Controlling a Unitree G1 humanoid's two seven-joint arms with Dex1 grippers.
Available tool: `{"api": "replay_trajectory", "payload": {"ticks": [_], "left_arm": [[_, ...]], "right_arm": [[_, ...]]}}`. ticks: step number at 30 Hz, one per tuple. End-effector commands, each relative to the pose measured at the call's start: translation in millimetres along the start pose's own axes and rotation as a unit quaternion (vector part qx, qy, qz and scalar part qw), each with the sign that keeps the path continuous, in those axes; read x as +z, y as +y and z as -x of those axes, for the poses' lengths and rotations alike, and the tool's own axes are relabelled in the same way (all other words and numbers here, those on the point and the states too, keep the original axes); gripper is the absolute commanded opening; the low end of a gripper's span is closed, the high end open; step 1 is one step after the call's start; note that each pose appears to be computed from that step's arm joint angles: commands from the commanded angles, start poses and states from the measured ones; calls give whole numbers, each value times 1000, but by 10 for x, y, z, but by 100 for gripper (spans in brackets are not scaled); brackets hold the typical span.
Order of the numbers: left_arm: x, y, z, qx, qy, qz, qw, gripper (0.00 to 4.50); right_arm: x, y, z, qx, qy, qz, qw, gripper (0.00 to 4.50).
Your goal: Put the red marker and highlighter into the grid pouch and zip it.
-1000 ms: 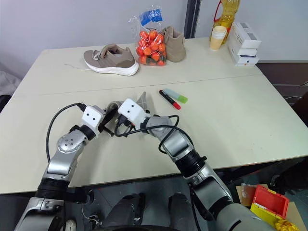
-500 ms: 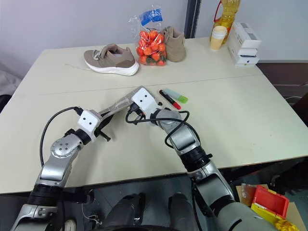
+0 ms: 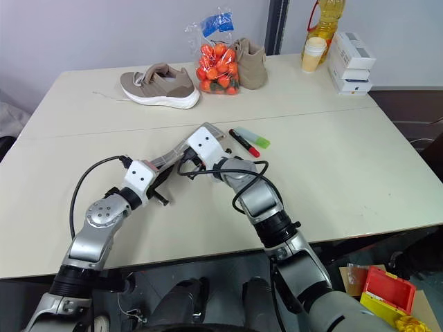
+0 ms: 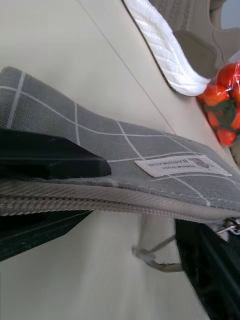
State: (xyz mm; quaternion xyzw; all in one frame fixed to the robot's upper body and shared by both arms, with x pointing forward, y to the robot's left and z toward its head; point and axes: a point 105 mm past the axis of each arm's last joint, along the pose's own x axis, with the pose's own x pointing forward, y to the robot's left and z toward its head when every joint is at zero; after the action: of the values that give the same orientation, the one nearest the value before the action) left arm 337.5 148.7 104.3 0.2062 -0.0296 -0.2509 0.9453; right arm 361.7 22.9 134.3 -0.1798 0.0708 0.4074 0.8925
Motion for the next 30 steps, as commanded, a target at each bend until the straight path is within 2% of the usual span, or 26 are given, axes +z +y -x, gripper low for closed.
{"api": "replay_trajectory", "payload": {"ticks": [1, 16, 23, 25, 28, 30], "left_arm": [[276, -39, -71, -7, -47, -18, 999, 0], [413, -202, -138, -13, -66, -6, 998, 0], [401, -101, -116, 7, -64, 5, 998, 0], [391, -54, -104, 10, -62, 6, 998, 0], [383, -14, -97, 15, -60, 8, 998, 0], [377, 40, -96, 25, -58, 12, 998, 0]], "right_arm": [[302, 234, -7, 48, -39, 48, 997, 4], [372, 588, -52, 118, -38, 102, 987, 4], [253, 464, -2, 106, -17, 123, 987, 4], [209, 370, 29, 100, -7, 130, 986, 93], [209, 304, 84, 105, -7, 123, 987, 205], [207, 233, 139, 99, -12, 136, 986, 313]]}}
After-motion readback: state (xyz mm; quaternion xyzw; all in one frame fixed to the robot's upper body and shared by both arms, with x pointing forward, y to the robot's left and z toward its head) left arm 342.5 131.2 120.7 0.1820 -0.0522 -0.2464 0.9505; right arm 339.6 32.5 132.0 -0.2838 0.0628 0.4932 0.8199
